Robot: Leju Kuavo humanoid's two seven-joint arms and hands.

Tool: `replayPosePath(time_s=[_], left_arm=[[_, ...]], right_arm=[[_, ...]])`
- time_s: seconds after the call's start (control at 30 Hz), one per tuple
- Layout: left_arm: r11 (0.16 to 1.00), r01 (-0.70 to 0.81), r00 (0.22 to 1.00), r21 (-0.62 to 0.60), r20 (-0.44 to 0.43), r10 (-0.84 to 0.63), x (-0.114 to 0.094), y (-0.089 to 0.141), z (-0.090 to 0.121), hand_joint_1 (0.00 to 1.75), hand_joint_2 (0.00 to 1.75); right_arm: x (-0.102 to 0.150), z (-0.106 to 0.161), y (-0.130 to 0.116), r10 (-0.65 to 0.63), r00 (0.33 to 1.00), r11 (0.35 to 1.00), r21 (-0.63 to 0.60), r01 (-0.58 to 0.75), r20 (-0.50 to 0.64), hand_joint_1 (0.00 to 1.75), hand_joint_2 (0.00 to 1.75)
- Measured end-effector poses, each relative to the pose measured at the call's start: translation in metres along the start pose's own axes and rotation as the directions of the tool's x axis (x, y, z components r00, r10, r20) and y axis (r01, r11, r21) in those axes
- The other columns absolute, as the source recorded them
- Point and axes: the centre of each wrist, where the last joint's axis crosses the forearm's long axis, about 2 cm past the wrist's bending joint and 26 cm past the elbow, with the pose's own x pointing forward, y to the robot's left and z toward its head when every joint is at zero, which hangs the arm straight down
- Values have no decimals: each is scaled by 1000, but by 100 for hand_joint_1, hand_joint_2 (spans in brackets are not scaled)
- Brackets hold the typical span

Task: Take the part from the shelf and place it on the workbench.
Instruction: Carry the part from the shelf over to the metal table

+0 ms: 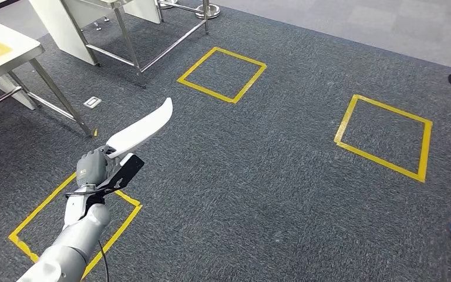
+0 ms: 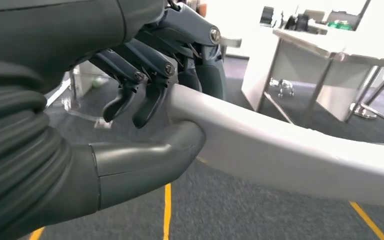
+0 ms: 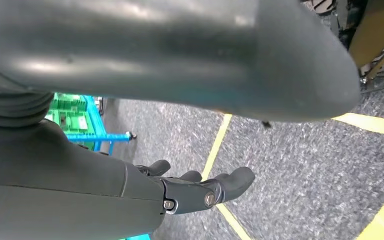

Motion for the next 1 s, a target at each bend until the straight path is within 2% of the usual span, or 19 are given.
replayPosePath(time_s=[0.67,1.0], left_arm=[[1000,-16,1000,-5,-6,16,3,-1,-1,155,175],[1000,-26,1000,3,-17,26,-5,1,1,155,175]], right_arm=[[-4,-1,0,5,1000,1000,1,-5,-8,0,0],[-4,-1,0,3,1000,1000,0,-3,-8,0,0]])
